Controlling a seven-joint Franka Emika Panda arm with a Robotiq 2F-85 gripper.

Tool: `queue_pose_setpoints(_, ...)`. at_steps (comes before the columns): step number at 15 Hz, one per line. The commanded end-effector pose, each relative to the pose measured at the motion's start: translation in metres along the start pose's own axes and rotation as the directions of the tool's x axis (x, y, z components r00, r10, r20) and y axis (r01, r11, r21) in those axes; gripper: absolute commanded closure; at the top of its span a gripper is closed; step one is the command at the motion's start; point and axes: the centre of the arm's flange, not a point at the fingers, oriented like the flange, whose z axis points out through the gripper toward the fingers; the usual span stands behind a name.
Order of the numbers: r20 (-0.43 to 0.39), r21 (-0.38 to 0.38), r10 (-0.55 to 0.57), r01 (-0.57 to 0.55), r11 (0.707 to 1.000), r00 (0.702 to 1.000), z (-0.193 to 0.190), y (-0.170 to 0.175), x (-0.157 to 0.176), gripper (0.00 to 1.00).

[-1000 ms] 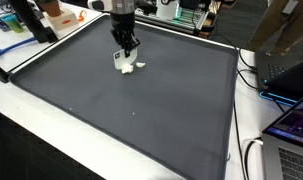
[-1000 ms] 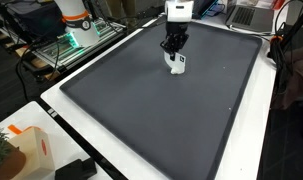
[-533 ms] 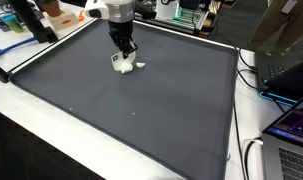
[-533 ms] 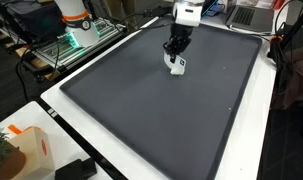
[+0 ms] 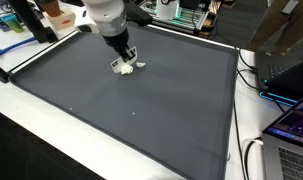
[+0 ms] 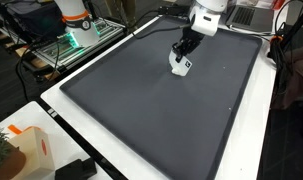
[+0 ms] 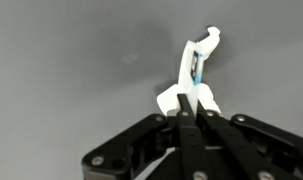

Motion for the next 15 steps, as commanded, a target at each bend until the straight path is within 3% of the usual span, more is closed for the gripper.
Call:
queue_pose_setpoints(1,0.140,0.007,0.034,-0.035,0.999,0.990,0.015,-0.013,0.061,0.99)
queue_pose_setpoints(5,0.213,0.106,0.097,-0.122,0.987,0.972,-0.004,0.005,0.097,0.99)
queue_pose_setpoints(8,0.141,0.176,0.133,-0.157,0.972,0.981,-0.026,0.024,0.108,0.99)
queue_pose_setpoints(11,0.136,0.136,0.125,-0.144,0.980,0.983,-0.020,0.036,0.101,0.99)
queue_pose_setpoints(15,0.189,0.089,0.059,-0.077,0.993,0.980,0.015,0.042,0.063,0.99)
